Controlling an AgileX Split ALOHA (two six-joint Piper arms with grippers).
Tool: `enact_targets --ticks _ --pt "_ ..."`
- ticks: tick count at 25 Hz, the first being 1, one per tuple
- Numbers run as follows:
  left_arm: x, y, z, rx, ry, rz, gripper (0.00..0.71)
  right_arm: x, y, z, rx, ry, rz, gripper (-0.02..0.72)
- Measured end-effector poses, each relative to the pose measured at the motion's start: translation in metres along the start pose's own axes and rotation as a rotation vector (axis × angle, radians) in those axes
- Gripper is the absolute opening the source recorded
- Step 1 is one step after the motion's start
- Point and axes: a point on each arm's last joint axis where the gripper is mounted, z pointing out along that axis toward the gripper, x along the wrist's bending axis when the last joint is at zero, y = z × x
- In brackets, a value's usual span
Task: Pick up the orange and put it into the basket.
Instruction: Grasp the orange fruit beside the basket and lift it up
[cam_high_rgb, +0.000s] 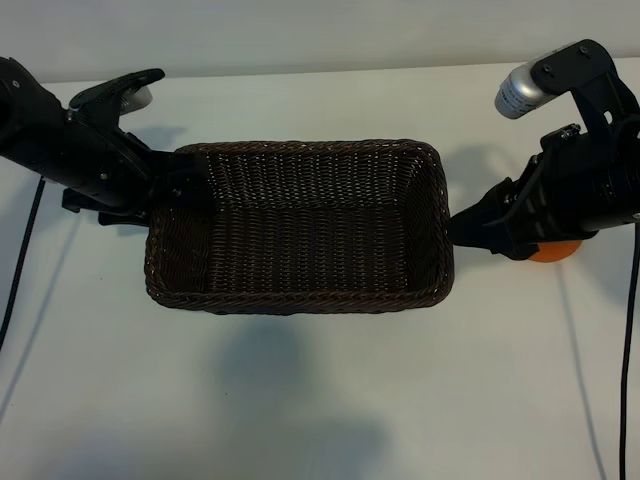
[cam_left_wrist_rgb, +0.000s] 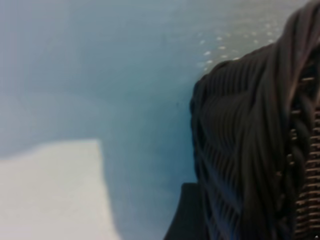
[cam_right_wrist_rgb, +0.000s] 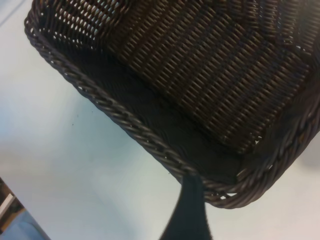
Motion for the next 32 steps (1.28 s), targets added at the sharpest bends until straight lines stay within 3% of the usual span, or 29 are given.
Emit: enact_targets --ticks 7,18,27,32 --pt "-0.003 0.002 -0.022 -0.045 0.042 0.033 0.634 0.000 0.000 0.000 0.002 0.001 0.000 0.595" --pt "-0.015 0.001 -0.057 -0.108 0.021 0.058 0.615 0.000 0.000 0.000 0.002 0.002 0.000 0.595" --pt "-0.027 -0.005 -0.102 -0.201 0.026 0.133 0.597 0.000 0.000 0.000 0.002 0.002 0.000 0.595" --pt "-0.029 -0.008 -0.105 -0.183 0.020 0.135 0.594 0.000 0.000 0.000 0.002 0.002 -0.001 0.595"
